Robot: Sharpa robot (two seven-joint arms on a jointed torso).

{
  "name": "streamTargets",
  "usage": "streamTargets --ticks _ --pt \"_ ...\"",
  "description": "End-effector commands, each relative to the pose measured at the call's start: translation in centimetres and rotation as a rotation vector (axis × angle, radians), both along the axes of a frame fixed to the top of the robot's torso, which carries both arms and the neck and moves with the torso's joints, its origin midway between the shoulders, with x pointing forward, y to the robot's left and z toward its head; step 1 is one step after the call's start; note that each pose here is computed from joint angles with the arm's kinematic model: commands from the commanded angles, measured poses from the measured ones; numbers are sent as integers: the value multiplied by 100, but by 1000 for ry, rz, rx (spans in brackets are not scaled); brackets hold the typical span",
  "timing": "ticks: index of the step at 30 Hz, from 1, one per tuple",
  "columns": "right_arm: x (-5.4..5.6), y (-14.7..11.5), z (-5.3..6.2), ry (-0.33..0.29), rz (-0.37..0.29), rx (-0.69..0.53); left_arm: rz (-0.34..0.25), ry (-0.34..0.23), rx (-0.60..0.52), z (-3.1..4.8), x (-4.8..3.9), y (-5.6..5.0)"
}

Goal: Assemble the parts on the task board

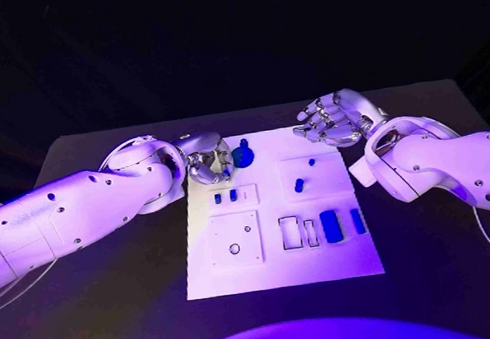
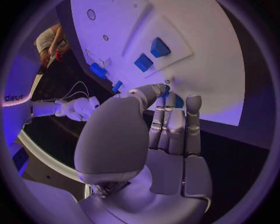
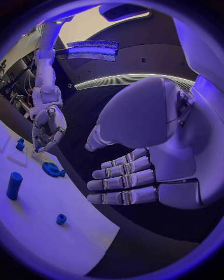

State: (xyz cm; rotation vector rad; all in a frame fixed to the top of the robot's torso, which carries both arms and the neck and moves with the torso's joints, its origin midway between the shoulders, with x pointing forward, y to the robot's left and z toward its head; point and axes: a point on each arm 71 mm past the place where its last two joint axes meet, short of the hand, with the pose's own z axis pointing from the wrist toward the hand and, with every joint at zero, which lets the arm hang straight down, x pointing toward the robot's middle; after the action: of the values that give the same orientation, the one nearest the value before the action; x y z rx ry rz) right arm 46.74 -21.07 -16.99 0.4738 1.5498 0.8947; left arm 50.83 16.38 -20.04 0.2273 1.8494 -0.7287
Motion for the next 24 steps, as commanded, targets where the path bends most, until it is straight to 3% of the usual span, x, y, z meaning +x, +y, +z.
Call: streamTargets --ticks 1,24 --pt "-7 13 4 -7 16 0 -6 21 18 -22 5 6" --pt "-6 13 0 -9 14 3 -17 47 20 -64 1 -10"
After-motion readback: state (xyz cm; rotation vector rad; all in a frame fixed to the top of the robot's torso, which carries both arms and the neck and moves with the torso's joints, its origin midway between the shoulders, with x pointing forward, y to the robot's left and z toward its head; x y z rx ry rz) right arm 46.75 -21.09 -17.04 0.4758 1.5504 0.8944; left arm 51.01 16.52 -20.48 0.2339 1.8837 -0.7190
